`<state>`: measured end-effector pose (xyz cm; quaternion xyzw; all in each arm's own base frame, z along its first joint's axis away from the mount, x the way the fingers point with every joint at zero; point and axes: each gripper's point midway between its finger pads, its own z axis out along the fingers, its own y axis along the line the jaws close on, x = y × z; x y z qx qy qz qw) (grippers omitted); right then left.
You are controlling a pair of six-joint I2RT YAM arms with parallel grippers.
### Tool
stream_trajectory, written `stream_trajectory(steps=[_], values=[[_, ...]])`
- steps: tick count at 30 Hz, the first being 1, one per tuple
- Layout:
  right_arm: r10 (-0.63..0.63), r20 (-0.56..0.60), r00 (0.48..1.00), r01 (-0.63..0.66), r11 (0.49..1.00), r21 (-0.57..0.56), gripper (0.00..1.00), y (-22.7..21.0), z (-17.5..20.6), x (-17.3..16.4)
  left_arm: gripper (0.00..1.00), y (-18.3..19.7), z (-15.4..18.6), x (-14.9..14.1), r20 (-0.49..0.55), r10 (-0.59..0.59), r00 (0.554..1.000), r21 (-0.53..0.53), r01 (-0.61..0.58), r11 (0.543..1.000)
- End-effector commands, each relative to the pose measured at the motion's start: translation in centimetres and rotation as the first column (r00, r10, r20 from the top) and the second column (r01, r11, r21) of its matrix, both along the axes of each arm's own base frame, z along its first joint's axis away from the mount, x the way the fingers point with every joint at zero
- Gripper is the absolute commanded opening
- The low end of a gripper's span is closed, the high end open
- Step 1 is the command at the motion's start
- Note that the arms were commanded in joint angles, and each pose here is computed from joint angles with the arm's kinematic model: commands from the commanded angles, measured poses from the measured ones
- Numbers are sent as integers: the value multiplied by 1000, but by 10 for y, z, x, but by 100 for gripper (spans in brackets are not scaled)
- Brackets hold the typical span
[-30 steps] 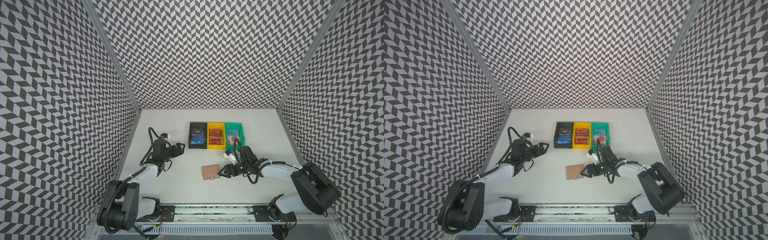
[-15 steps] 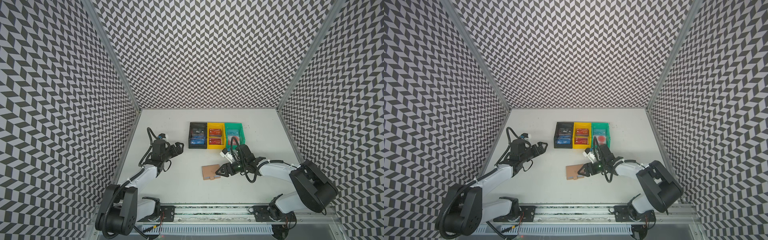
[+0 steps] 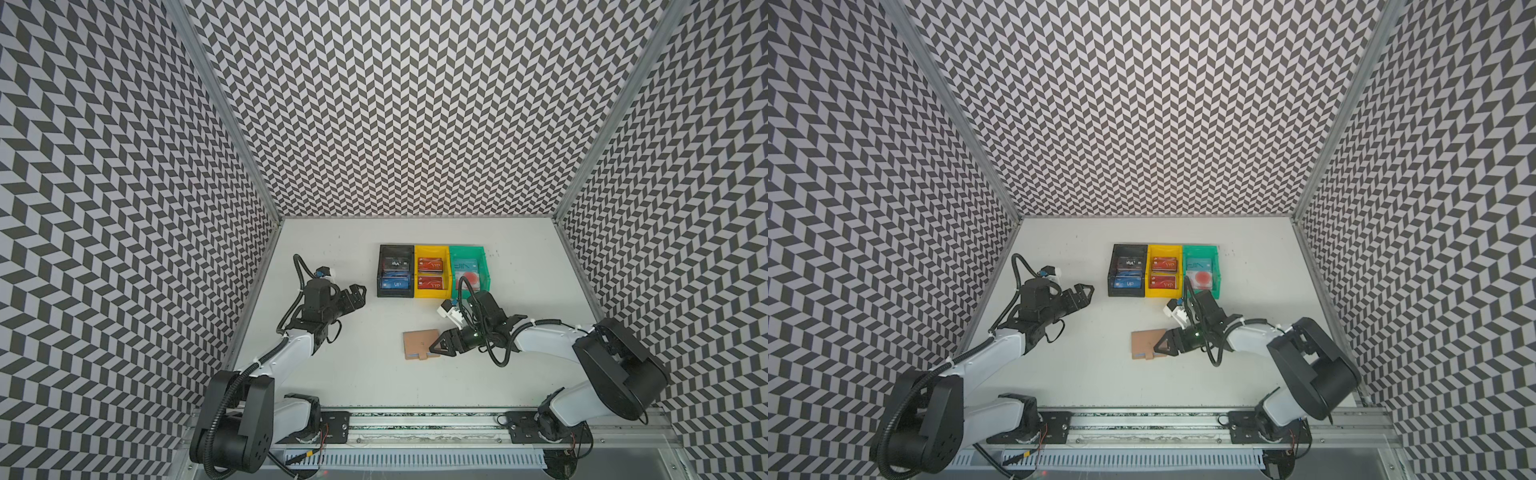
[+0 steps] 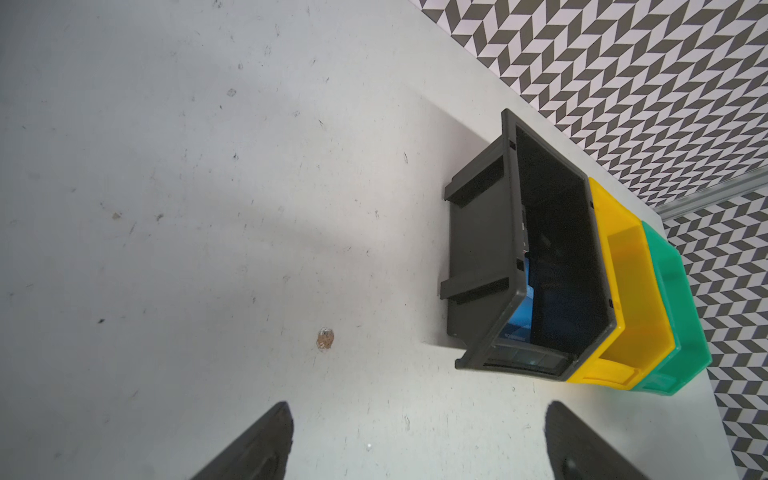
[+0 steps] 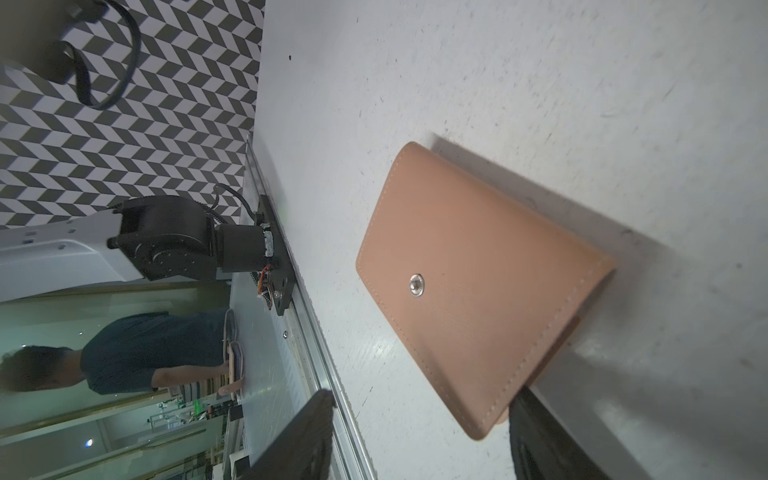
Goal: Take the credit cards out of the card holder
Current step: Move the card holder to the center of the table.
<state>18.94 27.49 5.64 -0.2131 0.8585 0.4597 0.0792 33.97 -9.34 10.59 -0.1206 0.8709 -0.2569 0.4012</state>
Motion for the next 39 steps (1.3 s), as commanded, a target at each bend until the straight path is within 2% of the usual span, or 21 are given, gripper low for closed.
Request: stream_trajectory(steps=[1, 10, 16, 30, 39], values=[[-1, 43, 999, -1, 999, 45, 65, 11, 12, 10, 95, 1, 2, 1, 4, -2, 1000, 20, 2, 1000], [15, 46, 999, -18, 998, 63, 47, 19, 16, 14, 95, 5, 2, 1, 17, 19, 1000, 45, -20, 999], [10, 30, 999, -12, 998, 58, 40, 23, 9, 18, 95, 5, -1, 0, 13, 16, 1000, 56, -17, 998], [7, 44, 999, -9, 999, 45, 26, 29, 10, 30, 92, 5, -7, 0, -18, 11, 1000, 75, -10, 997], [12, 51, 999, -13, 1000, 27, 24, 39, 10, 48, 91, 6, -12, -2, -38, 22, 999, 81, -18, 997]])
